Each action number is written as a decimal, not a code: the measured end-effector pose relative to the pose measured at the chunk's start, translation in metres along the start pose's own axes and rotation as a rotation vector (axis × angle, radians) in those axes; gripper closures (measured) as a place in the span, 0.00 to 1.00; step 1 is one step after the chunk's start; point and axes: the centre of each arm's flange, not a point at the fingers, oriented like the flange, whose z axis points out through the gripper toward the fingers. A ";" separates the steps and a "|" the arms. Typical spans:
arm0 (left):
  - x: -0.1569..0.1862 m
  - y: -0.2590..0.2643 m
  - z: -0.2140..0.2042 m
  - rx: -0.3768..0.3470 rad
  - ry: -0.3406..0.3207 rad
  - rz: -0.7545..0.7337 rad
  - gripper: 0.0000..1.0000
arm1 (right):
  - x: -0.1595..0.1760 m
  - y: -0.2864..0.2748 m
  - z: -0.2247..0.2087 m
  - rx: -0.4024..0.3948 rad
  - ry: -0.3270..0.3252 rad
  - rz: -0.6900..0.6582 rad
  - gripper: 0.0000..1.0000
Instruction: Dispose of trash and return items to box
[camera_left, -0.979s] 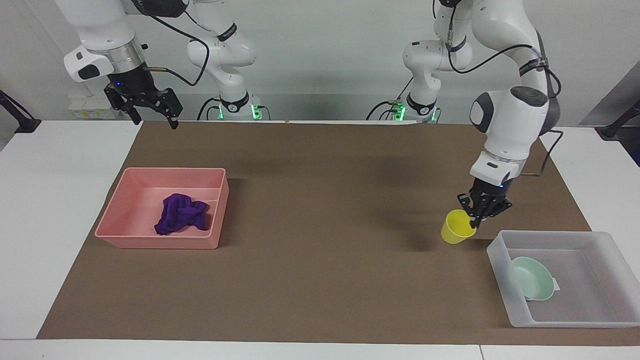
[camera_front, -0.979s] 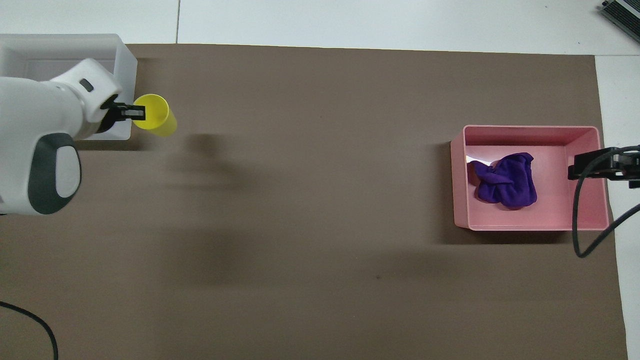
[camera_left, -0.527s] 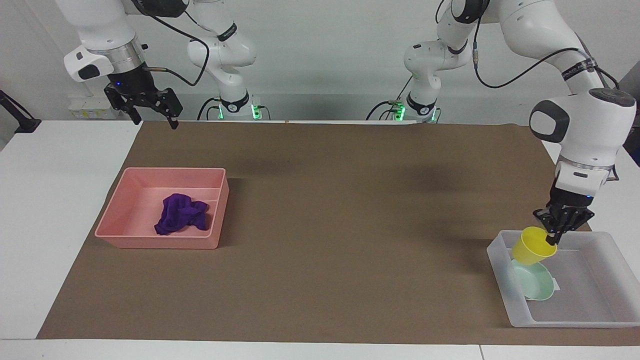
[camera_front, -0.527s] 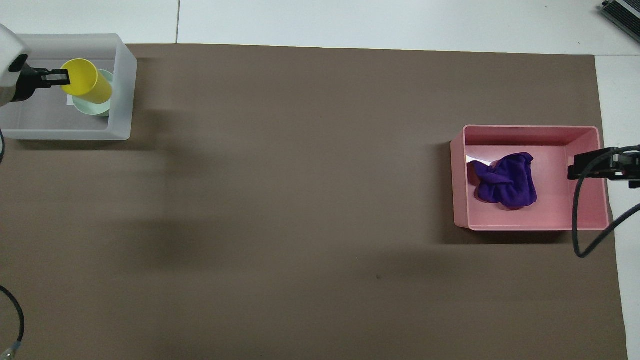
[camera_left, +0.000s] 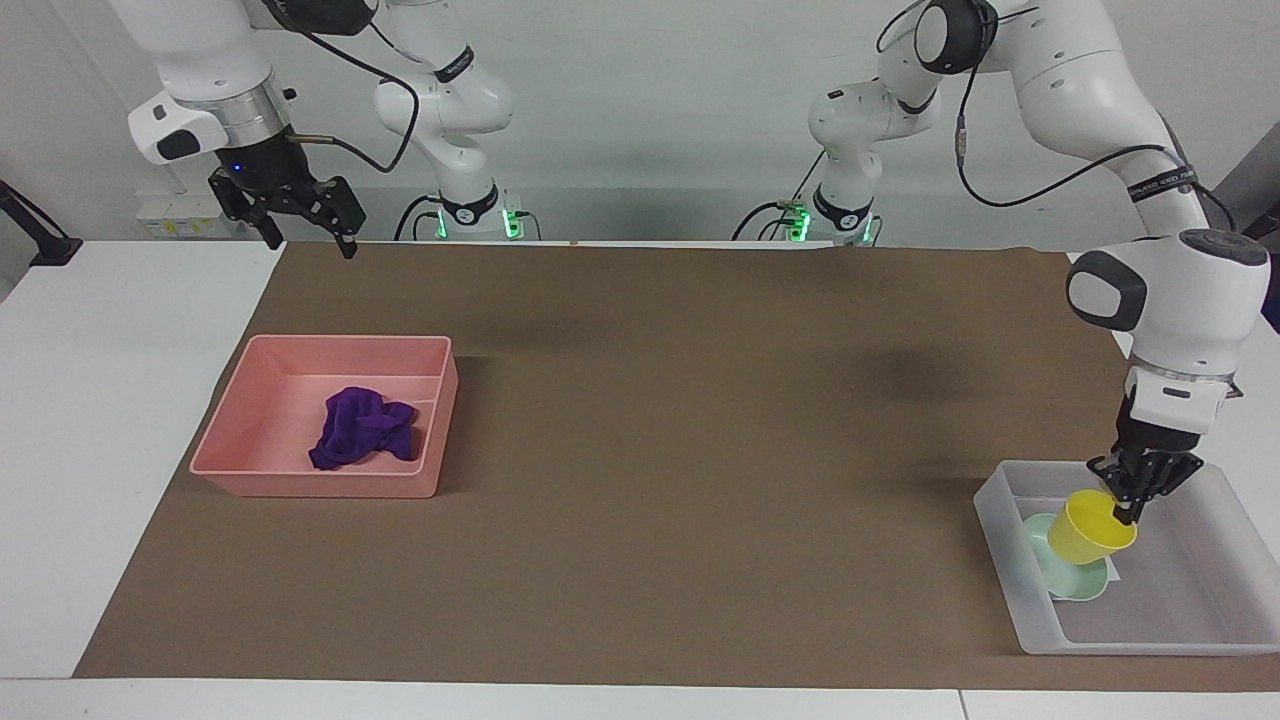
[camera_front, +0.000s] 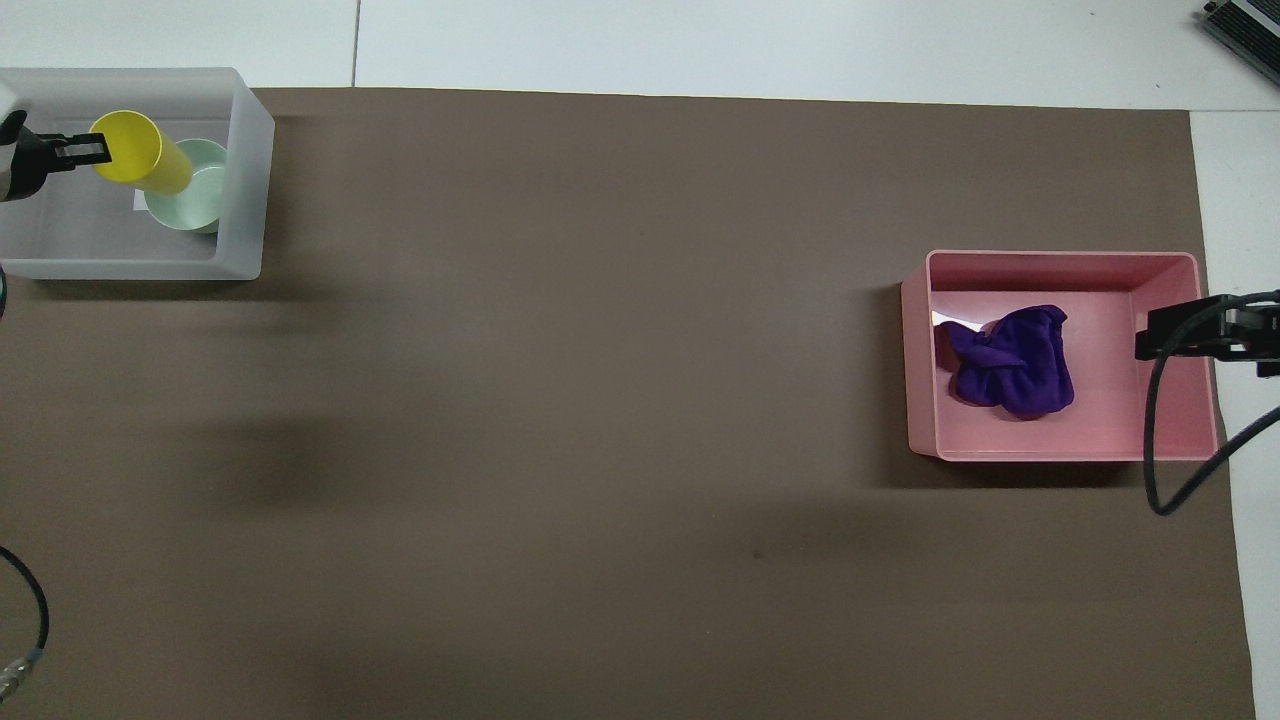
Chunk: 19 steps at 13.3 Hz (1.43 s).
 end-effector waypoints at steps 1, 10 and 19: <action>-0.008 0.000 0.013 -0.001 -0.004 -0.001 0.98 | 0.000 0.000 0.000 0.000 0.000 0.000 0.00; -0.007 0.022 -0.023 -0.025 -0.096 0.028 0.10 | 0.000 -0.001 0.000 0.001 -0.001 -0.001 0.00; -0.042 0.147 -0.184 -0.088 -0.313 0.232 0.00 | 0.000 -0.001 -0.001 0.001 0.001 -0.001 0.00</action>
